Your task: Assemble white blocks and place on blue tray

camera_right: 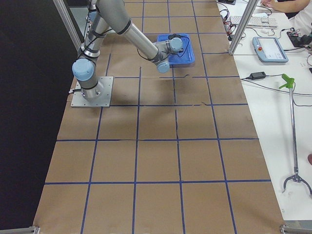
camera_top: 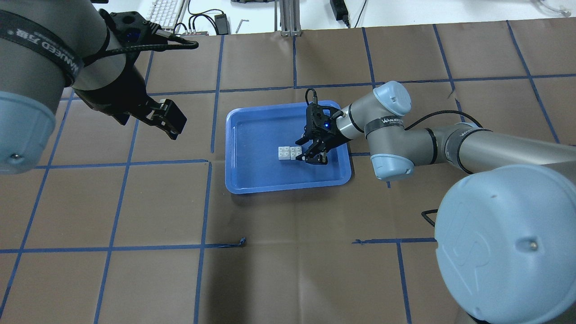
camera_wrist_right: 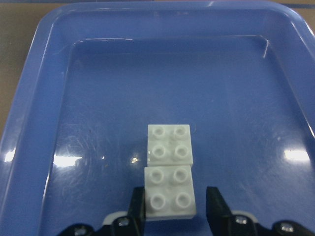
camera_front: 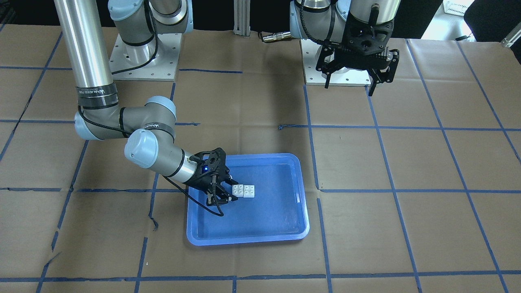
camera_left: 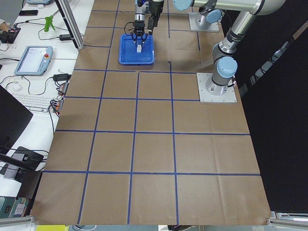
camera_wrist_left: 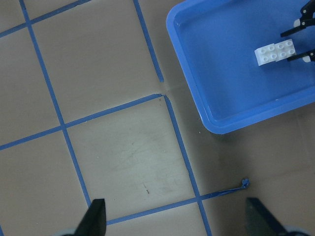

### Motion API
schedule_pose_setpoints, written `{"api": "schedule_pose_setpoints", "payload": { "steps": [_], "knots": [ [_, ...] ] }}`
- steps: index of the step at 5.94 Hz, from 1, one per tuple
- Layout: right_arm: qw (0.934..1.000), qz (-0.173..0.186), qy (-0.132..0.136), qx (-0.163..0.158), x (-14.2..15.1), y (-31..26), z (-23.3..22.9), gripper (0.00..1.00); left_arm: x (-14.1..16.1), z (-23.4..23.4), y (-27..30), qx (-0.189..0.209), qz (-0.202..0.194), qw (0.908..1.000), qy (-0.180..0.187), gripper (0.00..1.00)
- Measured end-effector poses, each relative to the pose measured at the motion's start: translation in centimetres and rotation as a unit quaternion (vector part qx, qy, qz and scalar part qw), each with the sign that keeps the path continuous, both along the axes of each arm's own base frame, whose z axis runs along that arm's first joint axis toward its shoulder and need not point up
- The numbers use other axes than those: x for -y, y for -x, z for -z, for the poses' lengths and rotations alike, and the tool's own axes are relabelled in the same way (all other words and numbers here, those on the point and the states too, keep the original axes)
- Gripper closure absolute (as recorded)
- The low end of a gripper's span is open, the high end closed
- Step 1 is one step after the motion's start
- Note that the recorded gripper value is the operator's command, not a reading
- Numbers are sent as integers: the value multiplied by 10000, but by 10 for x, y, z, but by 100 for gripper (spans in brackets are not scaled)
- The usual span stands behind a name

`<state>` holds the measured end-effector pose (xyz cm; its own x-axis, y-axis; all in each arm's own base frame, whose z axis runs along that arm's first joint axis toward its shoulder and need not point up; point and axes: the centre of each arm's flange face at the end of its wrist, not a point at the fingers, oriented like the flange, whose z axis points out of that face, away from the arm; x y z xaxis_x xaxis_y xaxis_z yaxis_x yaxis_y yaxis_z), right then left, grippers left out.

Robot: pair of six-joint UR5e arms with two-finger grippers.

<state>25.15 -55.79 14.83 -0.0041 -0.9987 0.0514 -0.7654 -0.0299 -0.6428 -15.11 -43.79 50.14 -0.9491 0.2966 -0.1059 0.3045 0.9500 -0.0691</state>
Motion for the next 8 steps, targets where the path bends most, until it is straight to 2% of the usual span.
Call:
{"api": "schedule_pose_setpoints", "payload": {
  "steps": [2, 3, 4, 5, 6, 7, 8],
  "knots": [
    [9997, 226, -79, 16, 7, 0, -10, 0, -3, -1, 0, 3, -1, 10000, -21, 1],
    [9986, 492, -190, 9, 10, 1, -21, 0, -4, -3, -1, 3, -4, 10000, -30, 1],
    [9953, 920, -287, -99, 11, 3, -44, 0, -7, -4, -1, 6, -7, 10000, -43, 1],
    [9879, 1451, -418, -342, 10, 10, -66, 0, -8, -5, -2, 9, -9, 10000, -59, 1],
    [9770, 1927, -652, -638, 6, 18, -87, 0, -8, -4, -2, 5, -11, 10000, -67, 1],
    [9638, 2309, -905, -980, 2, 27, -111, 0, -7, -4, -4, 1, -35, 10000, -71, 1],
    [9443, 2754, -1183, -1357, 4, 36, -140, 0, -6, -4, -7, -7, -73, 9999, -69, 1]
  ]
}}
